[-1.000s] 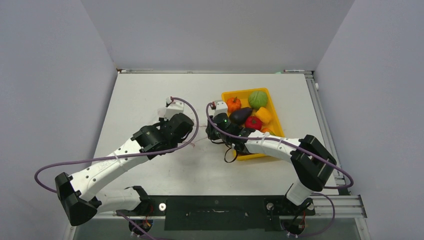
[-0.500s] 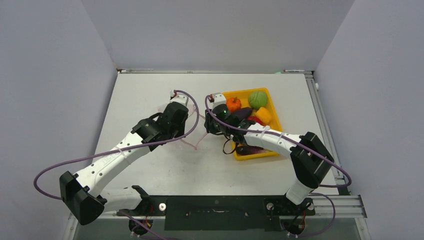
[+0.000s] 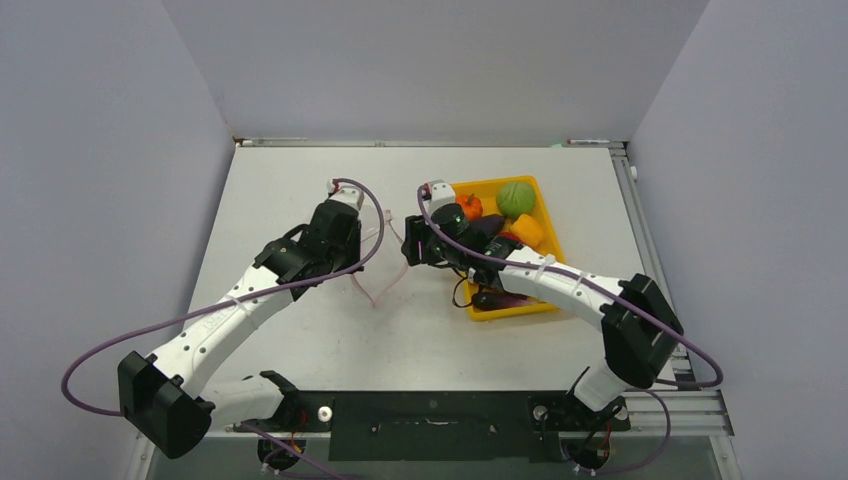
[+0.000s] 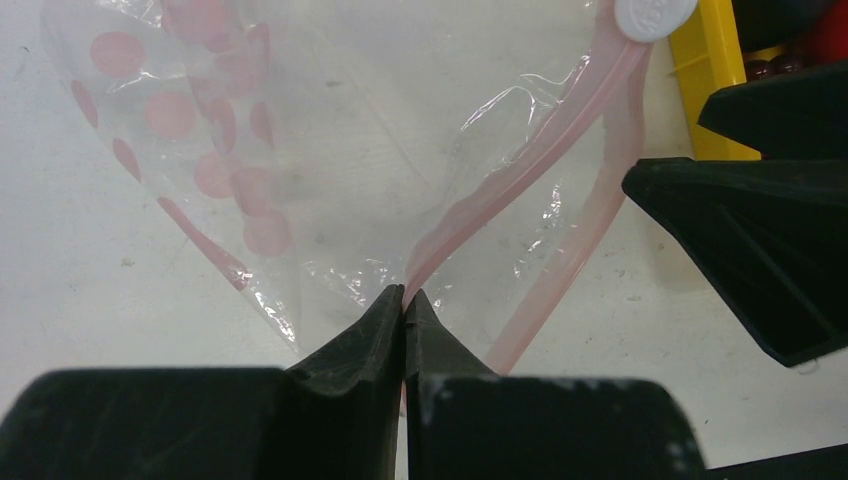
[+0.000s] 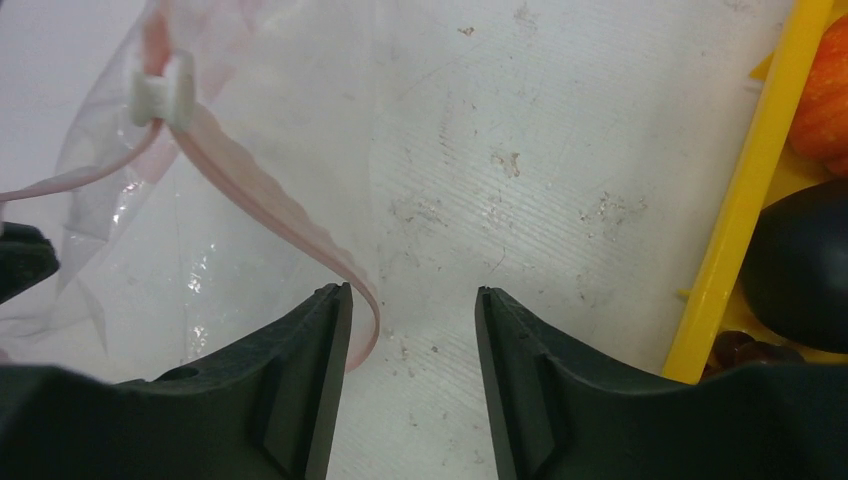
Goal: Place the food in the zip-top bag and seal the zipper
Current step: Open the zipper of the food storage bag, then pick up the fake vegetable from the bin.
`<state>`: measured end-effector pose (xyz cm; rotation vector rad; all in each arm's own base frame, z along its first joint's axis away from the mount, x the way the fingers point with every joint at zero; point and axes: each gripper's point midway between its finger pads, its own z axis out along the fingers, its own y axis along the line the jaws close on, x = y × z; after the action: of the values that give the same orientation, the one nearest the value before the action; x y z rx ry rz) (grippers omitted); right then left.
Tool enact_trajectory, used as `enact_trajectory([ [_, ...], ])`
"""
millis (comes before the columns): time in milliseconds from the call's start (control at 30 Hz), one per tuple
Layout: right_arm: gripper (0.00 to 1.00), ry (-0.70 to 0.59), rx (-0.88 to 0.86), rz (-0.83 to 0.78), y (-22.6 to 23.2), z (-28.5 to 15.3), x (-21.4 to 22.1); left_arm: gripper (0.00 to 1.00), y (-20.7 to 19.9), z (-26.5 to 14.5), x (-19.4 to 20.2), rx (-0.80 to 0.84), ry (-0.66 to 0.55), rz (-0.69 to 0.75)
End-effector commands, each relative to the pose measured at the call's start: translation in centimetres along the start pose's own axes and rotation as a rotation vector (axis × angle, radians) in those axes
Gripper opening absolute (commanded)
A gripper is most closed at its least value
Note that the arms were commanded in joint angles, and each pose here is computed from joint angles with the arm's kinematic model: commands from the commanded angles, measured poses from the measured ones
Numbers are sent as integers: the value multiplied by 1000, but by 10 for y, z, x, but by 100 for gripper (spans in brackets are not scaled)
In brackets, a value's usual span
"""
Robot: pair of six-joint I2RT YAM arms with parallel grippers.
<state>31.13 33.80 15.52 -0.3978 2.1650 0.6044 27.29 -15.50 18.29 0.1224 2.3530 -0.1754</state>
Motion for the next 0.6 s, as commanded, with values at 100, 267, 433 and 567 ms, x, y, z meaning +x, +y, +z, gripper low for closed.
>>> enact_trajectory([
  [100, 58, -143, -31, 9, 7, -51, -48, 0, 0, -8, -21, 50, -80, -37],
  [267, 60, -199, 74, -7, -18, -75, -66, 0, 1, -7, -19, 51, -72, -32],
  [433, 65, -242, 231, -32, -57, -91, -83, 0, 0, -6, -16, 59, -65, -29],
  [567, 71, -270, 334, -26, -87, -96, -91, 0, -1, -7, -16, 63, -65, -30],
])
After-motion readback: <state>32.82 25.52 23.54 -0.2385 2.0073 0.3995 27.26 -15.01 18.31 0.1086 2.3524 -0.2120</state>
